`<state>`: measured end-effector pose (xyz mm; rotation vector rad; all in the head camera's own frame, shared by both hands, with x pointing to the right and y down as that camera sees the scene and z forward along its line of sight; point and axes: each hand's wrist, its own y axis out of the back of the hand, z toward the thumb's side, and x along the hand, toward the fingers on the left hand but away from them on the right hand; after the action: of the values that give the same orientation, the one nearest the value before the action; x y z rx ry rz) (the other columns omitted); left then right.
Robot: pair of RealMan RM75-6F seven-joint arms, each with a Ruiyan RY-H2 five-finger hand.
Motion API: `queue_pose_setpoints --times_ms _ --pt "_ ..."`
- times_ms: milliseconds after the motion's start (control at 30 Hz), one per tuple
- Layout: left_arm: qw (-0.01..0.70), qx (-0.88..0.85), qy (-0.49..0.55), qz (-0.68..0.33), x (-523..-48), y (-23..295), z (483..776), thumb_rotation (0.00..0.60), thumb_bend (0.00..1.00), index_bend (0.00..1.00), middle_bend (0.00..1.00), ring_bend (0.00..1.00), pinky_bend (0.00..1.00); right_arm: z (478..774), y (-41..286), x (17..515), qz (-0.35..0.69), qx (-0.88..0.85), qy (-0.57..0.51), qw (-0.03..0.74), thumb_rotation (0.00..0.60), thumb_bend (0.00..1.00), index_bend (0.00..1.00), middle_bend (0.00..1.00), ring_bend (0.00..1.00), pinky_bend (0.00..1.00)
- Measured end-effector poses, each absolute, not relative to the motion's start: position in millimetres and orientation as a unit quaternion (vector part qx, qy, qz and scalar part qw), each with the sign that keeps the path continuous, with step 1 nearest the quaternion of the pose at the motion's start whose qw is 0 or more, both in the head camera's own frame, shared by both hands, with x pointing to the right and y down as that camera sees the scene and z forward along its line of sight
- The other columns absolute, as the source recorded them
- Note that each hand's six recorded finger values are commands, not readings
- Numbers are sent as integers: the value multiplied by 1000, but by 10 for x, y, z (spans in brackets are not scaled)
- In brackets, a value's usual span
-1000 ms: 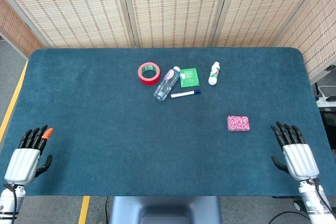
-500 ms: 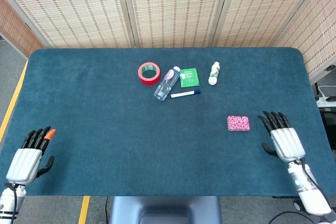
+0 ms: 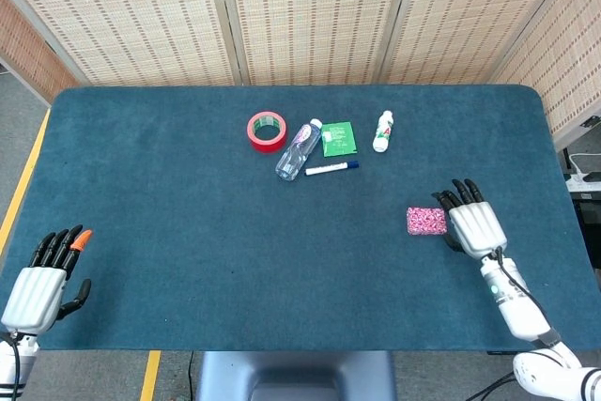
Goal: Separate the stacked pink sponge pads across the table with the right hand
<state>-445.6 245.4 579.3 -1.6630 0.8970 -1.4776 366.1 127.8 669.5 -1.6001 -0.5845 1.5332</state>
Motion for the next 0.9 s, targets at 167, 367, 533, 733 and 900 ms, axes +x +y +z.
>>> queue_pose_setpoints --times_ms 167,367,533,733,900 --pt "356 -650 344 -577 -4453 2468 5804 600 456 0 0 0 94 6849 1223 3743 637 -618 -227 401 600 241 191 202 0 0" --pt "357 -651 339 -578 -4438 2477 5810 600 456 0 0 0 94 7042 1174 3696 649 -622 -219 380 600 241 191 202 0 0" --pt "360 -649 340 -578 -4433 2485 5793 600 456 0 0 0 94 7093 1188 3624 646 -627 -206 384 600 241 191 202 0 0" --pt "359 -648 336 -582 -4439 2494 5812 600 456 0 0 0 94 7152 1253 3635 653 -627 -186 382 600 241 189 202 0 0" --pt "358 -648 335 -583 -4434 2488 5825 600 456 0 0 0 94 7212 1278 3622 656 -628 -182 376 600 241 189 202 0 0"
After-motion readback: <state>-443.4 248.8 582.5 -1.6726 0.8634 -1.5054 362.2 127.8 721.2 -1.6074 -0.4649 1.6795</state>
